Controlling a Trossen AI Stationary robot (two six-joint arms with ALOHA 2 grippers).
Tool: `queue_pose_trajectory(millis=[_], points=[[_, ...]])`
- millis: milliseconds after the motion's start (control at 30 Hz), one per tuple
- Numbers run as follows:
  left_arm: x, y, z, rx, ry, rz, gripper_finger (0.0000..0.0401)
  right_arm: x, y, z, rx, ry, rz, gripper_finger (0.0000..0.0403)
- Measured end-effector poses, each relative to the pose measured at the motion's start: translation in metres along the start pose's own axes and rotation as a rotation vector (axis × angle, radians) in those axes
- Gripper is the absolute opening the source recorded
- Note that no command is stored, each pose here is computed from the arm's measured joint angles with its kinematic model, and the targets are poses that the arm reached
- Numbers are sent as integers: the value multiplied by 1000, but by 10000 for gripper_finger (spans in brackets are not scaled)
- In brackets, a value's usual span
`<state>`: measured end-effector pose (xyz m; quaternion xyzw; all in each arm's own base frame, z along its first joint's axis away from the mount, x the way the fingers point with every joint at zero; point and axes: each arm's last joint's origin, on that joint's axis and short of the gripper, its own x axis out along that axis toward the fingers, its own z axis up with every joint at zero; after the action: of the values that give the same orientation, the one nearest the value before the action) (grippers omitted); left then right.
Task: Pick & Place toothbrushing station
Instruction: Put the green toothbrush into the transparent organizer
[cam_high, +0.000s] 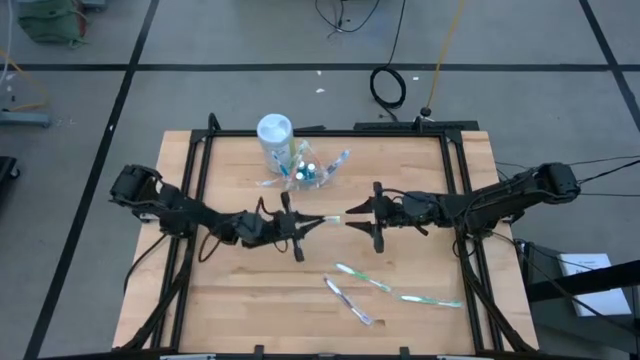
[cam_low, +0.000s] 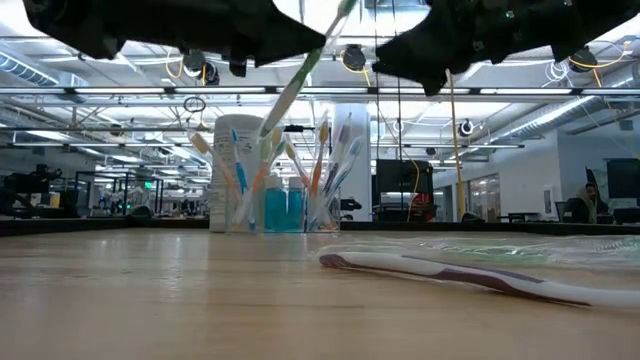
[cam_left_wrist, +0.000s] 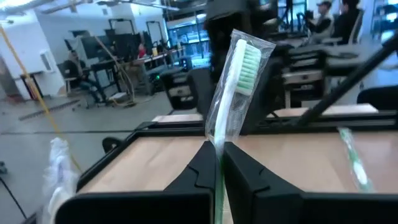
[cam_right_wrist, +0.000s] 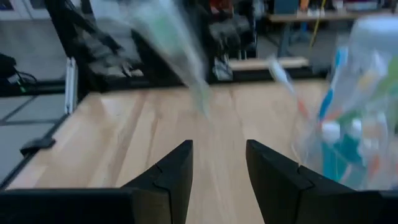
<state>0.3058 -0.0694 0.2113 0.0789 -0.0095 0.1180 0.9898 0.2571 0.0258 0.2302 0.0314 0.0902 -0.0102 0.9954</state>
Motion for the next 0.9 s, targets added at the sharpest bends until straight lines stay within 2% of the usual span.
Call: queue_pose_trajectory(millis=[133, 333, 533, 667, 900], points=[[2, 4, 1, -33, -30, -44, 4, 8, 8, 2, -15, -94, 31, 139], [3, 1, 17, -76, -148, -92, 10, 28, 14, -15, -16, -119, 49, 139], [-1, -3, 27, -93, -254, -171, 6, 42, 18, -21, 7, -271, 69, 139], [-1, -3, 26, -90, -247, -176, 15, 47, 21, -25, 24, -358, 91, 139], [0, -2, 26, -122, -247, -177, 6, 71, 27, -26, 22, -365, 111, 139]])
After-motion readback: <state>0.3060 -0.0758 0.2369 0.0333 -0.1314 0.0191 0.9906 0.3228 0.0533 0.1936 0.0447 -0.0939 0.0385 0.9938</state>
